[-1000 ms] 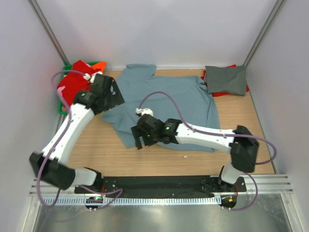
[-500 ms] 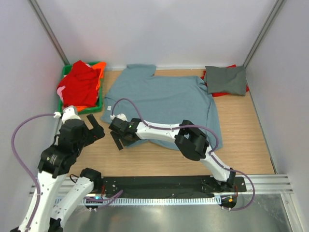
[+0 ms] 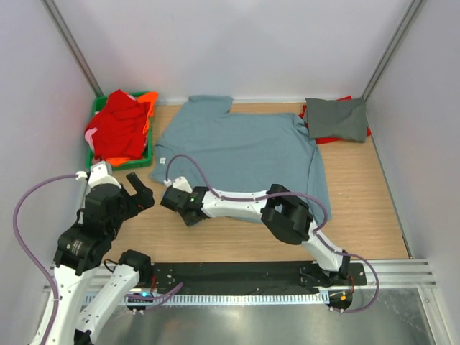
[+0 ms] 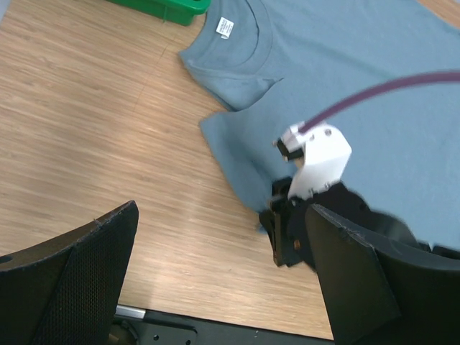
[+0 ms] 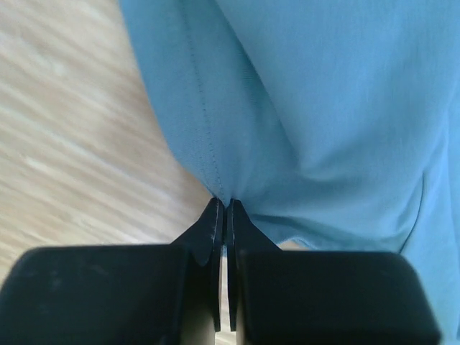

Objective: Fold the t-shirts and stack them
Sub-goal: Flatten the tshirt out

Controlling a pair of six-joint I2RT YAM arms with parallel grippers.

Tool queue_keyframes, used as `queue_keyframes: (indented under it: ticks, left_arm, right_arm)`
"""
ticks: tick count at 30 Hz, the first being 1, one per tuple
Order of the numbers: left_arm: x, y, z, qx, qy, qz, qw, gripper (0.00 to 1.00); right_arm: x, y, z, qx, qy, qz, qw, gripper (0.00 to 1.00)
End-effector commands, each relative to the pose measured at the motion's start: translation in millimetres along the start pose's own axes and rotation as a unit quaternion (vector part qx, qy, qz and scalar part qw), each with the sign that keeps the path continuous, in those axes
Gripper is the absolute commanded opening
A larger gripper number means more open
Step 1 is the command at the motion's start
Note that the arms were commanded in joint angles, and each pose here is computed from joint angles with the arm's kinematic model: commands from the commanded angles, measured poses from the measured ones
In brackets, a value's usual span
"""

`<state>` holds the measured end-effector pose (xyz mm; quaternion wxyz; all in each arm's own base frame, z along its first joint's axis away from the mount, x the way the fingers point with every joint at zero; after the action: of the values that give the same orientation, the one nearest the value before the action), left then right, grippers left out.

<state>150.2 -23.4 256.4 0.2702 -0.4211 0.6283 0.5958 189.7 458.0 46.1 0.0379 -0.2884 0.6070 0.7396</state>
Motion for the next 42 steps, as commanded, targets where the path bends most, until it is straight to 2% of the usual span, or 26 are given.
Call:
queue_keyframes:
  ticks: [1, 6, 7, 8, 9, 13, 18, 21, 24, 25, 30, 36, 38, 39, 41, 42]
  left_arm:
    - [-9.8, 0.1, -3.5, 0.007, 0.005, -0.018, 1.000, 1.00]
    - [-2.0, 4.8, -5.8, 0.013, 0.011, 0.014, 1.000, 1.00]
    - [4.7, 6.1, -6.1, 0.016, 0.009, 0.033, 0.999, 1.00]
    - [9.1, 4.7, -7.5, 0.016, 0.009, 0.050, 0.999, 1.00]
    - [12.4, 5.8, -8.8, 0.019, 0.014, 0.061, 0.998, 1.00]
    - [36.9, 8.4, -8.6, 0.016, 0.028, 0.123, 0.992, 1.00]
    - [66.4, 9.2, -8.1, 0.012, 0.056, 0.178, 0.982, 1.00]
    - [91.4, 5.0, -12.8, 0.020, 0.073, 0.226, 0.971, 0.96]
    - [112.9, -2.1, -17.5, 0.029, 0.092, 0.258, 0.961, 0.92]
    - [116.0, -5.2, -19.9, 0.032, 0.100, 0.261, 0.960, 0.90]
    - [145.4, -19.1, -26.8, 0.037, 0.100, 0.318, 0.942, 0.84]
    - [154.1, -26.5, -33.5, 0.025, 0.102, 0.326, 0.940, 0.83]
    - [159.0, -29.9, -32.4, 0.014, 0.097, 0.321, 0.942, 0.81]
    - [160.2, -31.5, -34.6, 0.010, 0.104, 0.322, 0.941, 0.81]
    - [163.0, -32.4, -34.6, 0.001, 0.092, 0.320, 0.943, 0.81]
    - [163.4, -32.9, -35.2, -0.004, 0.095, 0.321, 0.942, 0.81]
  right_arm:
    - [58.8, 19.3, -30.4, 0.061, 0.041, 0.057, 0.996, 0.02]
    - [76.5, 64.4, -40.6, 0.047, 0.048, 0.056, 0.996, 0.02]
    - [77.2, 78.4, -44.1, 0.042, 0.042, 0.054, 0.997, 0.18]
    - [77.2, 86.4, -43.5, 0.037, 0.038, 0.050, 0.997, 0.41]
    - [76.2, 93.1, -45.7, 0.038, 0.035, 0.043, 0.998, 0.71]
    - [55.3, 131.3, -49.1, 0.007, -0.006, -0.012, 1.000, 0.86]
    - [29.5, 161.6, -67.8, -0.016, -0.066, -0.080, 0.994, 0.91]
    - [16.0, 166.8, -101.8, -0.003, -0.119, -0.106, 0.987, 0.92]
    - [5.4, 167.0, -151.0, 0.021, -0.189, -0.125, 0.974, 0.94]
    - [2.7, 167.5, -182.4, 0.038, -0.227, -0.136, 0.964, 0.95]
    - [2.0, 178.1, -258.8, 0.072, -0.318, -0.179, 0.928, 1.00]
    - [16.1, 188.8, -327.2, 0.152, -0.373, -0.187, 0.896, 1.00]
    - [24.6, 181.9, -338.6, 0.149, -0.383, -0.166, 0.897, 1.00]
    - [23.6, 180.3, -356.3, 0.157, -0.408, -0.169, 0.883, 1.00]
    - [33.3, 169.4, -363.7, 0.134, -0.421, -0.138, 0.887, 1.00]
    - [39.0, 164.6, -383.7, 0.144, -0.452, -0.131, 0.870, 1.00]
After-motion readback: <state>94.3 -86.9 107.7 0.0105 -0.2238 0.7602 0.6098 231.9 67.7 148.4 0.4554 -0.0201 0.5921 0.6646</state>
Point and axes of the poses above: each gripper's point midway between its finger pads, its own y axis back along the fingers, its own z axis along the line the jaws close on, x = y × z, the point moved 3 cm from there along y, back along the fingers, and after that the axes turned 12 degrees about -y, right-handed, at the moved point
